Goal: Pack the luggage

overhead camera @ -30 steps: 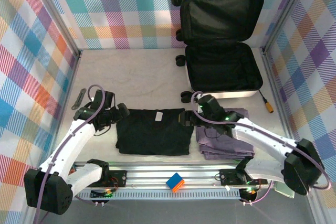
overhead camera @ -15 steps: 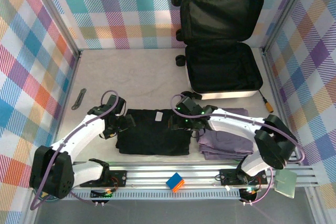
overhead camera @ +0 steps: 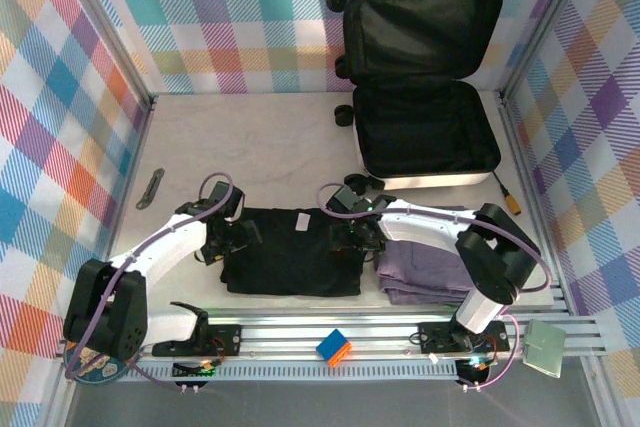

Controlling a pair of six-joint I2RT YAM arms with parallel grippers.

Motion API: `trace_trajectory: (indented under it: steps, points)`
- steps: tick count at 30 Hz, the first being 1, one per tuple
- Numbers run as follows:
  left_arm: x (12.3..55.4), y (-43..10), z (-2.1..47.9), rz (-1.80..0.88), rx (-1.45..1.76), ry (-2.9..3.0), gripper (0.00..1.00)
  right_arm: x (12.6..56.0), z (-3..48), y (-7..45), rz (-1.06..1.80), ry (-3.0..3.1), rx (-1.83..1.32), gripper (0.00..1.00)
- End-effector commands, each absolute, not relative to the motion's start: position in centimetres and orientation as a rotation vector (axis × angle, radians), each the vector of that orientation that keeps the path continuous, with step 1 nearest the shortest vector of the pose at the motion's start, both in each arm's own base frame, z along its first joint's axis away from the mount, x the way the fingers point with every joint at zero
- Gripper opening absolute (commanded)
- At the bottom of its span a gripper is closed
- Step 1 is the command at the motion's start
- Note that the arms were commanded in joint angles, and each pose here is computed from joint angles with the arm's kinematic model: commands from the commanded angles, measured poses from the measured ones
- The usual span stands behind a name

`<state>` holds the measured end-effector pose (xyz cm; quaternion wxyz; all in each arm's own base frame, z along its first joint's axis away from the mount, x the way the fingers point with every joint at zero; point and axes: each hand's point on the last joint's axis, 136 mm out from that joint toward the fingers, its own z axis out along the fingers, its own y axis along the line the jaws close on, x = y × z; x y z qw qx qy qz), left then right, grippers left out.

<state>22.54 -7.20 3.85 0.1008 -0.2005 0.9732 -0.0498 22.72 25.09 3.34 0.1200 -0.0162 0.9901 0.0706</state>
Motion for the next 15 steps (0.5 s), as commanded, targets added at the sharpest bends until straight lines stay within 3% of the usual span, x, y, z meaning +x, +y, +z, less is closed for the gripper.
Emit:
trace_trajectory:
  steps: [1, 15]
  points:
    - [22.5, -7.9, 3.0, -0.18, -0.548, 2.905, 0.91, 22.6, 3.2, 25.7, 0.203, 2.916, -0.069, 0.85]
    - [22.4, -9.3, 1.2, -0.229, -0.52, 2.957, 0.84, 22.9, 2.0, 29.9, 0.364, 2.947, -0.205, 0.82]
